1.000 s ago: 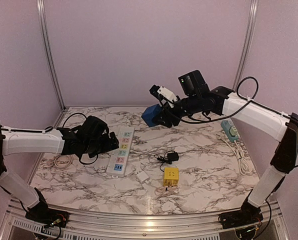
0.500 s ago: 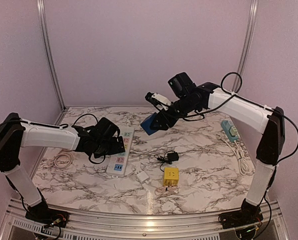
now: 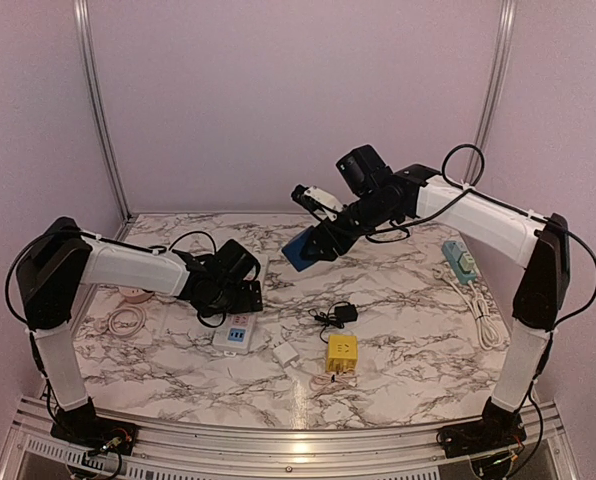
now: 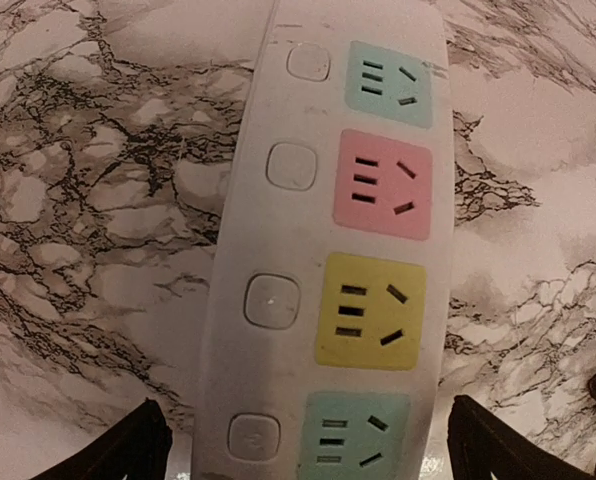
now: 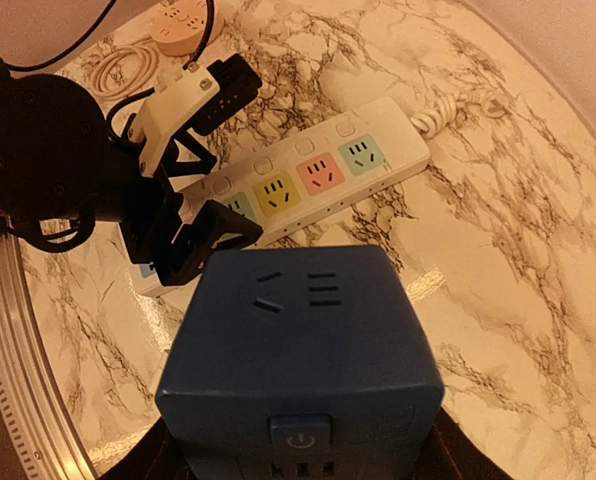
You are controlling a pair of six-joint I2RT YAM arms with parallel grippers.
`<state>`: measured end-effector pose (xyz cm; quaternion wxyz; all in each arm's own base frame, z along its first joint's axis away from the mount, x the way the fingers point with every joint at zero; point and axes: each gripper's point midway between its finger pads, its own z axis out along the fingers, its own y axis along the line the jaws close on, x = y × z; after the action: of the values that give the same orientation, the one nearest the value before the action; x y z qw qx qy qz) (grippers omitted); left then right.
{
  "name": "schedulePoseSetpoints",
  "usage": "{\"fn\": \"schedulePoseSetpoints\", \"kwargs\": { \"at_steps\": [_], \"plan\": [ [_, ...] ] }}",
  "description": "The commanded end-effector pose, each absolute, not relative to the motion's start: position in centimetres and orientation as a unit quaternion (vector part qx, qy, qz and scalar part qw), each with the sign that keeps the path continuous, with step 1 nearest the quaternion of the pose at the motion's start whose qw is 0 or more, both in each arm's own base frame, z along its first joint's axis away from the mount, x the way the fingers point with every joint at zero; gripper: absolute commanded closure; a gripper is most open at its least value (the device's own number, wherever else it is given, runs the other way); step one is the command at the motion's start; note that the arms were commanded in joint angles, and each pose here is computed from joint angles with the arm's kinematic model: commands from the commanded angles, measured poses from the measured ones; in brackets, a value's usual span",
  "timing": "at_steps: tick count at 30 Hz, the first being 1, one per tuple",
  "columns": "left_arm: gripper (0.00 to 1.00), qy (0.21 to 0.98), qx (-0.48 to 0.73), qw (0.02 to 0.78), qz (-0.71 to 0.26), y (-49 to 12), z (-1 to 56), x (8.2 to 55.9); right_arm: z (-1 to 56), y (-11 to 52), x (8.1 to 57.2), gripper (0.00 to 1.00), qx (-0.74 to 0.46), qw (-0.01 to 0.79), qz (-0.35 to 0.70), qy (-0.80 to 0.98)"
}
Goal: Insert the plug
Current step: Move the socket to the center of the board.
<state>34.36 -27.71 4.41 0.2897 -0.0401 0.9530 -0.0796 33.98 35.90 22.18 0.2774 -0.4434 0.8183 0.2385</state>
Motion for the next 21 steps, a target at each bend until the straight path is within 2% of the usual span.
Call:
{"fn": "schedulePoseSetpoints", "kwargs": {
  "at_steps": [1,5,11,16,21],
  "plan": [
    [0.01,0.961,-0.019,0.272,-0.05,-27.5,2.9,34.1,24.5,36.1,34.7,1.0,-0.433,0.302,0.249,0.812],
    [0.03,0.962,-0.008,0.267,-0.055,-27.8,2.2,33.8,24.0,36.3,35.0,1.0,-0.431,0.284,0.255,0.818],
    [0.39,0.96,0.034,0.273,-0.054,-28.5,1.9,33.0,23.8,36.9,36.1,1.0,-0.417,0.265,0.272,0.825],
    [0.47,0.952,0.093,0.288,-0.052,-30.4,2.1,31.7,23.8,37.1,36.0,1.0,-0.424,0.257,0.275,0.823],
    [0.48,0.94,0.163,0.296,-0.05,-33.2,2.0,29.8,22.9,36.0,36.7,1.0,-0.416,0.253,0.234,0.842]
  ]
}}
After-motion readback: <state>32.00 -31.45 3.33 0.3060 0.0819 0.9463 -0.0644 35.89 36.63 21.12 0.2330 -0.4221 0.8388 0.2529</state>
